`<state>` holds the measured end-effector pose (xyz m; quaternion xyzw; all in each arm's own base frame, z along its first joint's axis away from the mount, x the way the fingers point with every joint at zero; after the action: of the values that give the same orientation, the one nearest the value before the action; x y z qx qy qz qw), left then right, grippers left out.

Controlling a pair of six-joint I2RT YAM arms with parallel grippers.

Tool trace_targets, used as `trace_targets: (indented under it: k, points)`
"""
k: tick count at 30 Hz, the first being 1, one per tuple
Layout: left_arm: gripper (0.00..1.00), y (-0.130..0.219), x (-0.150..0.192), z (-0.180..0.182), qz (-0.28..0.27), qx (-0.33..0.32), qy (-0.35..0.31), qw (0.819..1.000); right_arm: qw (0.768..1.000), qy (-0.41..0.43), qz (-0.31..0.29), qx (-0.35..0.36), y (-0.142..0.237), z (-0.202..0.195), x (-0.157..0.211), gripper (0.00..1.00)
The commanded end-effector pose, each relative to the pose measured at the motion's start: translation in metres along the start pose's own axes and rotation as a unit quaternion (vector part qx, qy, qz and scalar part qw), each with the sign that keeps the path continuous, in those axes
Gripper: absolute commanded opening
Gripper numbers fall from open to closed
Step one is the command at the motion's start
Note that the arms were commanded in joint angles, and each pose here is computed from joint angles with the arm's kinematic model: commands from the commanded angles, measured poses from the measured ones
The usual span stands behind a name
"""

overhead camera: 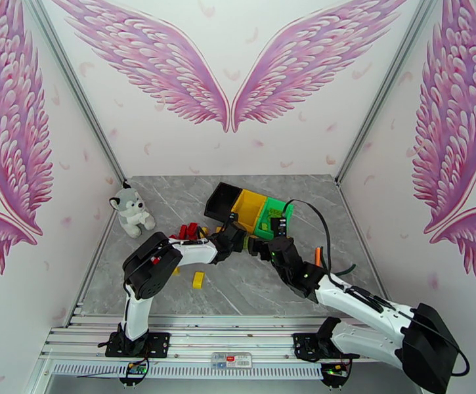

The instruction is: Sort the legos into containers by color

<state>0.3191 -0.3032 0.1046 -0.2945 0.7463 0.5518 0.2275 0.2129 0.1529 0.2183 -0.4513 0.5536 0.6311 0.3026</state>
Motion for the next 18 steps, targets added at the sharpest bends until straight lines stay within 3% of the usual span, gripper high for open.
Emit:
trace_targets:
  k: [1,6,11,18]
  points:
    - [0.51,-0.006,0.0,-0.002,0.006,0.0,-0.001,1.0,1.0,-0.005,0.011,0.019,0.005,-0.008,0.01,0.99]
    - [0.49,-0.007,0.006,0.003,0.015,-0.008,-0.006,1.0,1.0,-0.007,0.019,0.018,0.006,-0.01,0.013,0.96]
    - [0.59,-0.007,0.01,0.006,0.02,-0.014,-0.008,1.0,0.999,-0.007,0.03,0.02,0.005,-0.01,0.02,0.97]
    - [0.58,0.003,0.015,0.016,0.014,-0.033,-0.016,0.999,0.999,-0.008,0.035,0.017,0.004,-0.011,0.026,0.97]
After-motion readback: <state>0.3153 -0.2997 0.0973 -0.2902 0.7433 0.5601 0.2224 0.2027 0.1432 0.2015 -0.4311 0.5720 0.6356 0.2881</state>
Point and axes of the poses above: each hand's point on the last joint's axis, 136 mm out from that joint toward the fingers, its own y axis back along the fingers, its own z axis along the line the jaws close on, x = y × z, the point moved 10 cm from there along y, back along the fingers, and after that the axes turned 15 degrees about y, right-handed, at the moved point
